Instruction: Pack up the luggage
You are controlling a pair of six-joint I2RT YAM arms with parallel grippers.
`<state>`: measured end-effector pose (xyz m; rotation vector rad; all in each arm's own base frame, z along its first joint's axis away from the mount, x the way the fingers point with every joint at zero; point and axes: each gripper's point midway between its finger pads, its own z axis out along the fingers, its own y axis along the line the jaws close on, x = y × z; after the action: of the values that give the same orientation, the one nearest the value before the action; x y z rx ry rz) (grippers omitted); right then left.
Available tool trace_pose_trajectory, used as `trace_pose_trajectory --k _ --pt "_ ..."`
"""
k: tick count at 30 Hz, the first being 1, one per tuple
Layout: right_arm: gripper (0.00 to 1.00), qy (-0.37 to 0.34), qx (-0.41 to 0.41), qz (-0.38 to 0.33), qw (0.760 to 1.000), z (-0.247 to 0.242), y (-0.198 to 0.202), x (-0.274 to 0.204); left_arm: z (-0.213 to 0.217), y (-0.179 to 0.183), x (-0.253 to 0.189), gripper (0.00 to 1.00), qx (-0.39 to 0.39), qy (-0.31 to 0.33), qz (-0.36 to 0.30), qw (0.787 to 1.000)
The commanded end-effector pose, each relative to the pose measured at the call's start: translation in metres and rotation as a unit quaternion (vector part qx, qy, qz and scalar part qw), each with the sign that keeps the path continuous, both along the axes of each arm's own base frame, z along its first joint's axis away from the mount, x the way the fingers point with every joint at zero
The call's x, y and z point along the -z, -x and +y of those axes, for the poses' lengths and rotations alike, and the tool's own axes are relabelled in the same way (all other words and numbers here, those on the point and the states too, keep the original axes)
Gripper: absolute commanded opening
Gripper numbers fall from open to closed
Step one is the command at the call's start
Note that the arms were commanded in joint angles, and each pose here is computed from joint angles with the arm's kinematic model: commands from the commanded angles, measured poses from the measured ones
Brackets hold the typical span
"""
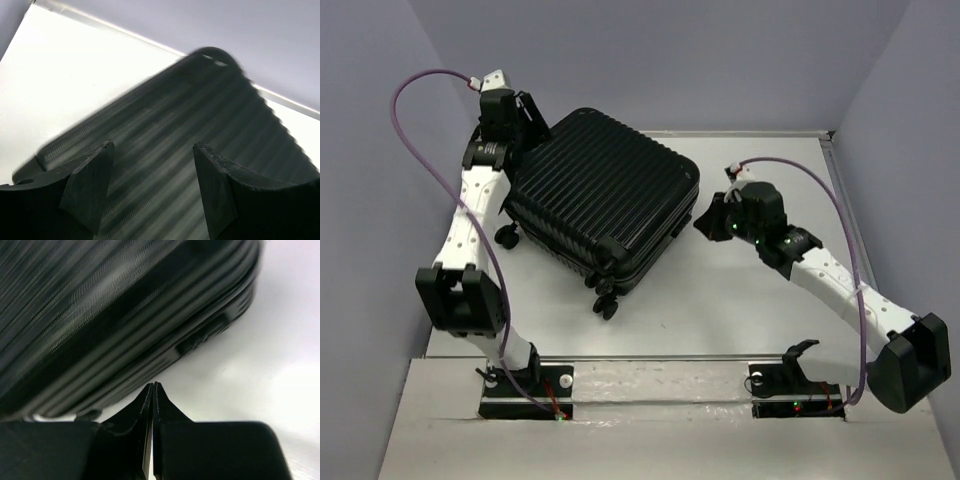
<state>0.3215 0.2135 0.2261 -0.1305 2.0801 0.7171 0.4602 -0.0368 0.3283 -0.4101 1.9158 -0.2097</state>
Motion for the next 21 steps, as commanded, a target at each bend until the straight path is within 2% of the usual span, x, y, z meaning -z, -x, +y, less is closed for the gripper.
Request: trace_pose_trajectory --k 1,4,7,10,15,16,18,19,21 --pt "0.07 -0.018 -0.059 0.002 0.998 0.025 0.040 0.025 0.035 -0.040 -0.032 0.76 -0.027 0.010 -0.025 0.999" --pt "0.07 -0.017 -0.073 0.018 0.997 0.023 0.063 0.045 0.066 -0.071 -0.014 0.77 -0.045 0.015 0.007 0.999" --pt "0.07 -0.018 -0.080 0.031 0.996 0.019 0.078 0.059 0.073 -0.099 0.013 0.77 -0.030 0.034 0.056 0.997" --pt "0.07 -0.022 -0.089 0.040 0.995 0.020 0.084 0.068 0.084 -0.114 0.031 0.77 -0.033 0.040 0.072 0.996" --pt "0.07 -0.004 -0.099 0.064 0.993 0.023 0.087 0.092 0.104 -0.135 0.089 0.75 -0.031 0.076 0.108 0.991" --pt "0.07 0.000 -0.095 0.068 0.993 0.023 0.085 0.096 0.104 -0.139 0.108 0.69 -0.024 0.085 0.125 0.988" --pt "0.07 0.001 -0.093 0.069 0.993 0.024 0.082 0.097 0.103 -0.142 0.127 0.63 -0.012 0.097 0.140 0.985" --pt "0.07 0.002 -0.091 0.072 0.993 0.025 0.080 0.099 0.094 -0.145 0.143 0.47 0.010 0.113 0.151 0.982" --pt "0.07 -0.002 -0.090 0.076 0.993 0.030 0.075 0.103 0.086 -0.148 0.156 0.32 0.027 0.133 0.159 0.978"
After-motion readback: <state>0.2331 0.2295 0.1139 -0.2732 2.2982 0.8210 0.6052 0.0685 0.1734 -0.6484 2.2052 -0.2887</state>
